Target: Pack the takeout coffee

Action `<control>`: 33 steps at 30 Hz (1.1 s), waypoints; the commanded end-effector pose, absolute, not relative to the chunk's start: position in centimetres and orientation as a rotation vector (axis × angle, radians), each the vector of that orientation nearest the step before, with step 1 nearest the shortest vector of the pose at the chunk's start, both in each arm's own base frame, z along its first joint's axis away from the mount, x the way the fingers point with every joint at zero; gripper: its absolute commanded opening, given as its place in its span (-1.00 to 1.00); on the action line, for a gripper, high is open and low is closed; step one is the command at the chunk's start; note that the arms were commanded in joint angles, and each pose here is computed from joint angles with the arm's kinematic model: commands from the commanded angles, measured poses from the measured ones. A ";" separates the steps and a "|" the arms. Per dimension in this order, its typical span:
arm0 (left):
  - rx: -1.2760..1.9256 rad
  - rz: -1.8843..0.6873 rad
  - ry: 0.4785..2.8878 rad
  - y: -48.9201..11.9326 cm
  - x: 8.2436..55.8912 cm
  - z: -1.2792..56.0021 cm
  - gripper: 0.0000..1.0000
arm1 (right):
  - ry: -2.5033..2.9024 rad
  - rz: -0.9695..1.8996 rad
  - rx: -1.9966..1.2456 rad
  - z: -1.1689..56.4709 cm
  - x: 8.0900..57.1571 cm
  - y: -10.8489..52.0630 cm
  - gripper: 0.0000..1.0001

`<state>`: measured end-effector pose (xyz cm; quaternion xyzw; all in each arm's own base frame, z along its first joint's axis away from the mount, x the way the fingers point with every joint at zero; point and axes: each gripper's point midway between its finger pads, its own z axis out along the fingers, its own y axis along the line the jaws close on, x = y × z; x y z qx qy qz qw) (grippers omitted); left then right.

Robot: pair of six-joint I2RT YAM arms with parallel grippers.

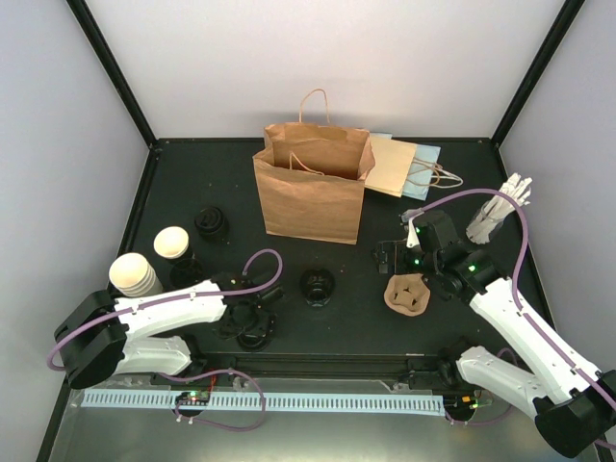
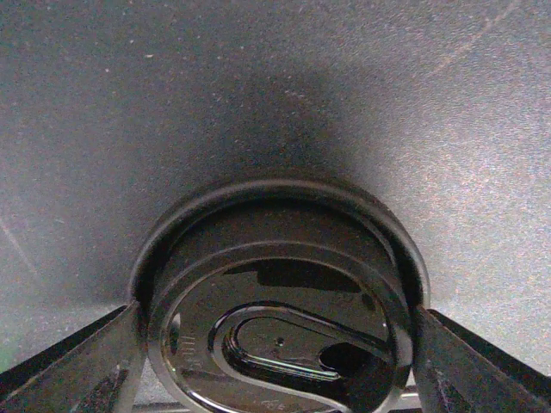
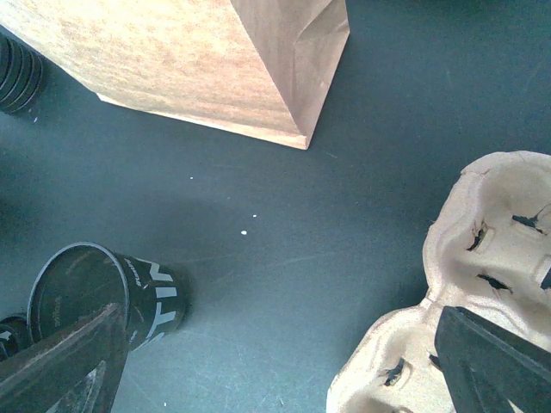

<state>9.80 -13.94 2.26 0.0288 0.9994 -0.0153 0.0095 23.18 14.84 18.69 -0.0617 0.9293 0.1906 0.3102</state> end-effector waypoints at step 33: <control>0.130 -0.152 3.064 -15.1 10.7 5.8 0.31 | 2.440 0.518 -0.190 19.2 23.5 15.4 1.00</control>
